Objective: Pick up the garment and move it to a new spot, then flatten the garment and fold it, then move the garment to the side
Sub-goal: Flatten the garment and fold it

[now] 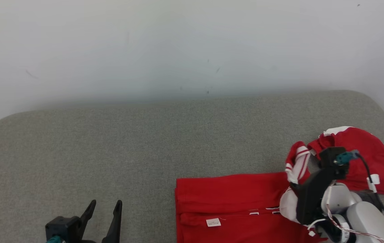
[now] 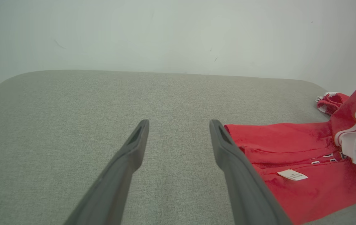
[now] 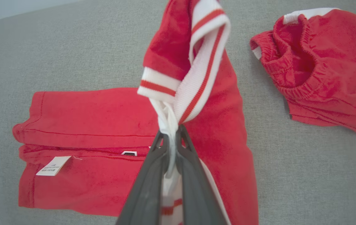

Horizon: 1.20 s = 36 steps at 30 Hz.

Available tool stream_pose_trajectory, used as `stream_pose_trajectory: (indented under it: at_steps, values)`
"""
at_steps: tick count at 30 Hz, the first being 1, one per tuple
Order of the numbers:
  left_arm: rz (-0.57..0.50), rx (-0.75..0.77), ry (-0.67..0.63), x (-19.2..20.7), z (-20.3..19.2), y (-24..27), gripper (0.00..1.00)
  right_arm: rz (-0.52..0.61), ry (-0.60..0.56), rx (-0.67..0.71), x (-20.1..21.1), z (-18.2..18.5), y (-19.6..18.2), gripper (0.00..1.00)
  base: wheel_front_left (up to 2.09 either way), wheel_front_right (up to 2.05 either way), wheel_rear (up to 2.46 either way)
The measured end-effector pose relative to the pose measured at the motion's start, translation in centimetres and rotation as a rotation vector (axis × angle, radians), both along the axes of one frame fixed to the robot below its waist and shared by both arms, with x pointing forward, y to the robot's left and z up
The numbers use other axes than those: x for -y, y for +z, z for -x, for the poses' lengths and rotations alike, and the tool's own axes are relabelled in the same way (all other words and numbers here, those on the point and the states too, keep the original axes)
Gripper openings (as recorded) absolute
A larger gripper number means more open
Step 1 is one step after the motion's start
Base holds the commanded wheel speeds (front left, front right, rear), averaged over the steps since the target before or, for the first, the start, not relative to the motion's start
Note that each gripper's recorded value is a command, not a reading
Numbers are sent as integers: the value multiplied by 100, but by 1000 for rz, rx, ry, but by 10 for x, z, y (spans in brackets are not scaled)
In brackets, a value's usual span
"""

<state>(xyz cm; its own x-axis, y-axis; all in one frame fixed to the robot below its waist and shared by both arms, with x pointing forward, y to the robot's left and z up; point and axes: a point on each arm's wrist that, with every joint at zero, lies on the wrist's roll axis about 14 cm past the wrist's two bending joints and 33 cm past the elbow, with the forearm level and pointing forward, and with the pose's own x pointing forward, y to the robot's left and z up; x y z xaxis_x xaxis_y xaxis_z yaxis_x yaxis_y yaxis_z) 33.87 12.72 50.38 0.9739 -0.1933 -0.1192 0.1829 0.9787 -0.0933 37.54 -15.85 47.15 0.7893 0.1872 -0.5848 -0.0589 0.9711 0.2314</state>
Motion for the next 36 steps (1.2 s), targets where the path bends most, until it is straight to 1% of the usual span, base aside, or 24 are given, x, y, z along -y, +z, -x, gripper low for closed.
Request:
stream_pose_trajectory:
  at_steps: [7,8,10,14,17,28,30,33,36]
  values:
    - [7,-14,-10,5,0,-3,100,-58,153,-53,-69,4,1,0,0,0,0]
    - [6,-15,-7,4,-1,-3,100,-70,195,-73,-87,6,1,0,0,0,0]
    - [6,-11,-8,4,-3,-1,100,-89,222,-85,-103,7,1,0,0,0,0]
    - [2,-5,-1,2,-5,1,100,-89,252,-114,-117,7,-2,0,0,0,0]
    - [2,0,2,1,-8,3,100,-65,263,-127,-119,3,-5,0,0,0,0]
    - [4,-3,15,-3,-9,2,100,4,339,-203,-137,5,-25,0,0,0,0]
    - [4,-5,18,-4,-9,2,100,11,372,-207,-145,8,-26,0,0,0,0]
    - [3,-3,24,-6,-10,2,100,-13,440,-202,-167,16,-23,0,0,0,0]
    - [2,-2,20,-6,-10,3,100,-33,479,-182,-180,16,-17,0,0,0,0]
